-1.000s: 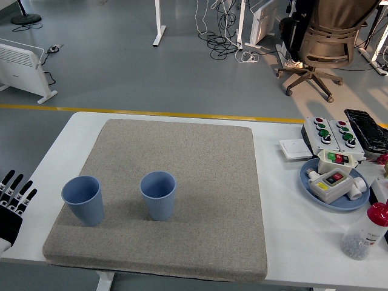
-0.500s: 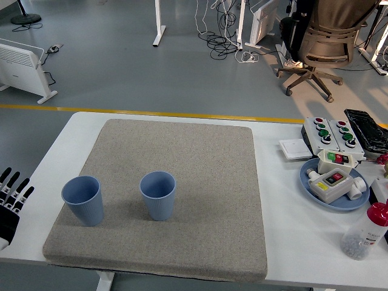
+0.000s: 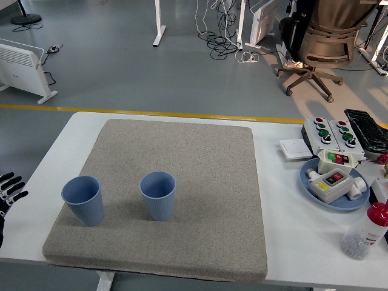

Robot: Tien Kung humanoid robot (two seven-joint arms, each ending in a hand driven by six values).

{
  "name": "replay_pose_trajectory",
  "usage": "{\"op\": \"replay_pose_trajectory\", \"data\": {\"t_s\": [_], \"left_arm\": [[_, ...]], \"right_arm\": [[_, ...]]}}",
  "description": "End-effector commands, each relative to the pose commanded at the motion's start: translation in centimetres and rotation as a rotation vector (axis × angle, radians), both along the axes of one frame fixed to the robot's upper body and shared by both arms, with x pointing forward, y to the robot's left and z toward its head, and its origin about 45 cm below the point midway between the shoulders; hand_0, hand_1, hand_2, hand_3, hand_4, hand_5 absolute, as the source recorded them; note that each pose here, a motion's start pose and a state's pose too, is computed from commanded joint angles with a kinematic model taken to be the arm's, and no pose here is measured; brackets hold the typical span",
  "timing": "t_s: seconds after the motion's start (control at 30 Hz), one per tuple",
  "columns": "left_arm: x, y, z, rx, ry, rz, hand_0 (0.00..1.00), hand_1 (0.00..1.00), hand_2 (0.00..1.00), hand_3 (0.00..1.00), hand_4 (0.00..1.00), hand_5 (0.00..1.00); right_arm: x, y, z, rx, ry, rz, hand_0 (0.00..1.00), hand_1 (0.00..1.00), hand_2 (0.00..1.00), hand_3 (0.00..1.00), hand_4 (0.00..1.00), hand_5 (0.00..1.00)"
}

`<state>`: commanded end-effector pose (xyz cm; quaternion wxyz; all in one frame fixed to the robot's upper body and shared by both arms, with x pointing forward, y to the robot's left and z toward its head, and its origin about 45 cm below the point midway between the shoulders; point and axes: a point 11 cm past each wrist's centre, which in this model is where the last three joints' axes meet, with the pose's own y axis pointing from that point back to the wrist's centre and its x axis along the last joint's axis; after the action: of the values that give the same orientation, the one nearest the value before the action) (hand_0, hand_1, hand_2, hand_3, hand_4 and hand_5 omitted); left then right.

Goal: Push cup pick cup insert cup

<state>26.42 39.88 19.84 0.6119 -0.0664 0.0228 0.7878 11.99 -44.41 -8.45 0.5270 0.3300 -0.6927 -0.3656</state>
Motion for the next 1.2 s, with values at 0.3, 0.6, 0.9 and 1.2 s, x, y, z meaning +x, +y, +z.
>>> {"op": "replay_pose_trajectory", "data": {"t_s": [0.3,0.6,0.9,1.2], "left_arm": [[-0.38,-0.4,-0.7,0.038,0.025,-0.020,0.603,0.697,0.689,0.609,0.552,0.998],[-0.19,0.6,-1.9,-0.320,0.058,-0.056,0.827,0.842,0.889,0.818,0.559,0.998],[-0.08,0.5,-2.1,-0.329,0.065,-0.056,0.864,0.872,0.928,0.884,0.562,0.998],[0.28,0.6,-1.9,-0.323,0.059,-0.050,0.860,0.868,0.925,0.882,0.561,0.998]], "right_arm": [[-0.4,0.0,-0.1,0.000,0.011,0.003,0.667,0.605,0.619,0.565,0.104,0.449],[-0.6,0.0,-0.2,0.001,0.015,0.002,0.667,0.605,0.619,0.565,0.104,0.450],[-0.7,0.0,-0.2,0.002,0.015,0.002,0.667,0.605,0.619,0.565,0.101,0.447],[-0.4,0.1,-0.2,0.005,0.009,0.000,0.667,0.605,0.619,0.565,0.101,0.447]]}}
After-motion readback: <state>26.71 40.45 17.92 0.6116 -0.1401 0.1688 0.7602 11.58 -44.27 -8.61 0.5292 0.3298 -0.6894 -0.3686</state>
